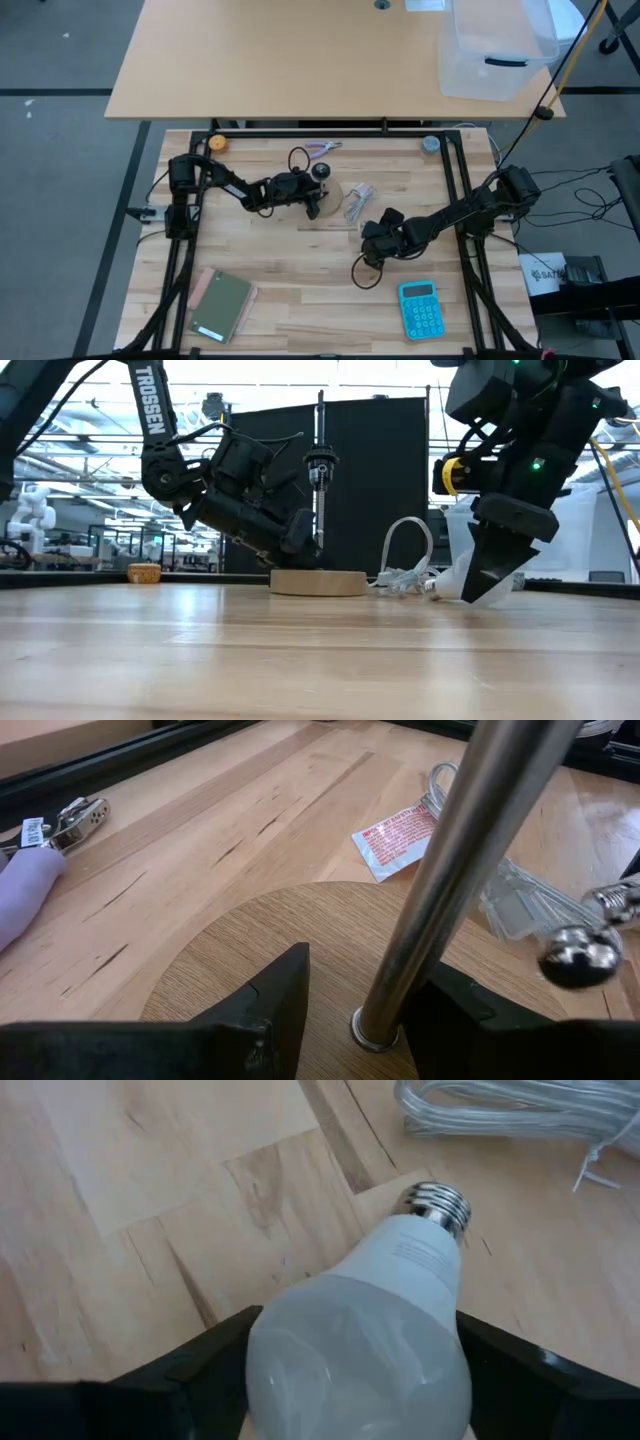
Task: Screw lightbulb
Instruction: Insert the light bulb on the brown lamp
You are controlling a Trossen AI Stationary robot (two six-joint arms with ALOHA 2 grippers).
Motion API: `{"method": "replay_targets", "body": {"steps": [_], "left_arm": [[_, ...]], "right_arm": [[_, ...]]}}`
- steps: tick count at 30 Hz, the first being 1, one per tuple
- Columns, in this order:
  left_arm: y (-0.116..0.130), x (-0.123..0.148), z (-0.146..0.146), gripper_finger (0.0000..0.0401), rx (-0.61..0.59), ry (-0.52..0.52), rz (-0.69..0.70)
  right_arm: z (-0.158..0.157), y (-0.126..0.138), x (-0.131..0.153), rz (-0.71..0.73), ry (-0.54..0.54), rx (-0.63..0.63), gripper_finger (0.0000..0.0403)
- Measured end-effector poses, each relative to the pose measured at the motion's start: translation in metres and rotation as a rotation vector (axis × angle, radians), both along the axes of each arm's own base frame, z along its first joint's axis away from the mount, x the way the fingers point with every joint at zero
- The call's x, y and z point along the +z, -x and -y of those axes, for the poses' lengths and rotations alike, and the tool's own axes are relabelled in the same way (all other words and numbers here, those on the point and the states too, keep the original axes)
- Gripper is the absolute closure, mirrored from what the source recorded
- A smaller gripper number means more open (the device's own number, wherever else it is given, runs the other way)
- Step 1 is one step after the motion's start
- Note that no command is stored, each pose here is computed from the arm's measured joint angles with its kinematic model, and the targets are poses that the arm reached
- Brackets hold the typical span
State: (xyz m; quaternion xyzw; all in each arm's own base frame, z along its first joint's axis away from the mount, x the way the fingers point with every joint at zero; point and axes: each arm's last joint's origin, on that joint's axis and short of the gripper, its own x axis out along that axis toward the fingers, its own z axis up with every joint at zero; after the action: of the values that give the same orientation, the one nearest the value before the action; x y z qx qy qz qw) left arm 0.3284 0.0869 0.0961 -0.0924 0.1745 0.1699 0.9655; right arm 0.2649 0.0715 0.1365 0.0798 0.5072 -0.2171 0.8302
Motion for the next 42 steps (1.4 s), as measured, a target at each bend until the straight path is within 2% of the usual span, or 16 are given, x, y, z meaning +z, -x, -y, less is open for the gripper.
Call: {"method": "replay_targets", "body": {"steps": [4, 14, 21, 32, 37, 42], "left_arm": [[0.000, 0.000, 0.000, 0.0252, 0.000, 0.000, 0.000], [0.000, 0.000, 0.000, 0.0252, -0.001, -0.002, -0.001], [0.000, 0.000, 0.000, 0.0252, -0.003, -0.006, -0.002], [-0.001, 0.002, 0.000, 0.0252, -0.029, -0.020, 0.013], [-0.001, 0.001, 0.002, 0.0252, -0.048, -0.033, 0.007], [-0.001, 0.001, 0.002, 0.0252, -0.053, -0.043, 0.002]], "right_arm": [[0.000, 0.001, 0.002, 0.000, -0.005, 0.011, 0.0156], [0.007, 0.010, 0.037, 0.085, -0.037, 0.048, 0.0158], [0.018, 0.006, 0.090, 0.094, -0.002, 0.084, 0.0157], [0.040, -0.009, 0.194, 0.160, 0.046, 0.192, 0.0157], [0.051, -0.008, 0.225, 0.202, 0.071, 0.201, 0.0157], [0.061, -0.008, 0.242, 0.246, 0.045, 0.210, 0.0157]]}}
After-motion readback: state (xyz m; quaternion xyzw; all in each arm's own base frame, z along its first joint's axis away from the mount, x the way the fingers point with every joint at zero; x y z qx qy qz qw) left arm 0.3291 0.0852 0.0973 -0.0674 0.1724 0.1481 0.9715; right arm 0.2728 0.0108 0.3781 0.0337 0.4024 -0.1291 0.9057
